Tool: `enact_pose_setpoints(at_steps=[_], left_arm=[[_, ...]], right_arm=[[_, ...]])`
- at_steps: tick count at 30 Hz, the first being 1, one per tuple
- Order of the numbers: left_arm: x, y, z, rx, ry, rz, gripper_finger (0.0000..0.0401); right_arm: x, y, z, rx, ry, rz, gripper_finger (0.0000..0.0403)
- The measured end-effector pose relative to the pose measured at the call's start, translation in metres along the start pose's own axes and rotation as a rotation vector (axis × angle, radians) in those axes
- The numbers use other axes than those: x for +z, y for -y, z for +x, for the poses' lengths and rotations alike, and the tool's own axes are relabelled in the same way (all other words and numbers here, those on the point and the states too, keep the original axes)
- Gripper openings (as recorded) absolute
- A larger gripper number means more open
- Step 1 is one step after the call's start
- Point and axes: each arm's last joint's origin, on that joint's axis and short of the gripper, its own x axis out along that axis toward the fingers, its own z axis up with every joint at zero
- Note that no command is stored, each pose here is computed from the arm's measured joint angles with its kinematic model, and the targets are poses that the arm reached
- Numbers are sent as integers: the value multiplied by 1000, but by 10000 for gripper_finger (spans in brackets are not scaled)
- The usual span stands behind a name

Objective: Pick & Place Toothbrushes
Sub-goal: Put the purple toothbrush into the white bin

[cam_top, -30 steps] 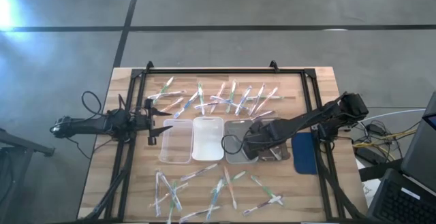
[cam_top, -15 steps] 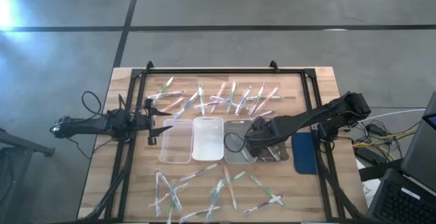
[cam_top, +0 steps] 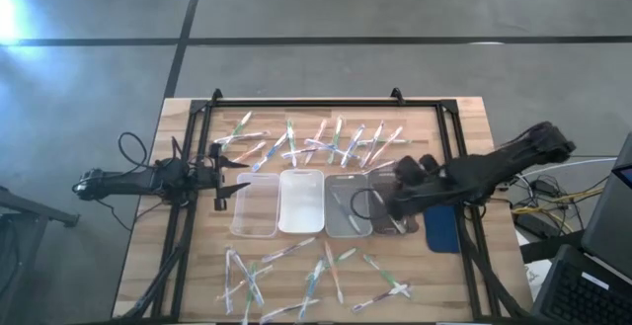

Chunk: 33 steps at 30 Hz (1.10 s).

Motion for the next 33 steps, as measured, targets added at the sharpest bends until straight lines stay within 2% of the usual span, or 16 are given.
enact_pose_setpoints(at_steps=[6,10,16,21,25,28,30,33], left_arm=[[0,0,0,1,0,0,232],[0,0,0,1,0,0,232],[0,0,0,0,0,0,232],[0,0,0,0,0,0,232],[0,0,0,1,0,0,232],[0,0,0,0,0,0,232],[0,0,0,1,0,0,232],[0,0,0,0,0,0,232]], right_arm=[[-15,33,-20,48,117,-80,8],[-20,55,-26,66,182,-79,8],[-26,83,-32,48,291,-253,8],[-27,92,-33,84,446,-294,8],[-26,86,-28,191,633,-306,8],[-25,77,-13,232,752,-379,8],[-26,76,2,226,772,-437,8],[-26,84,26,206,717,-469,8]])
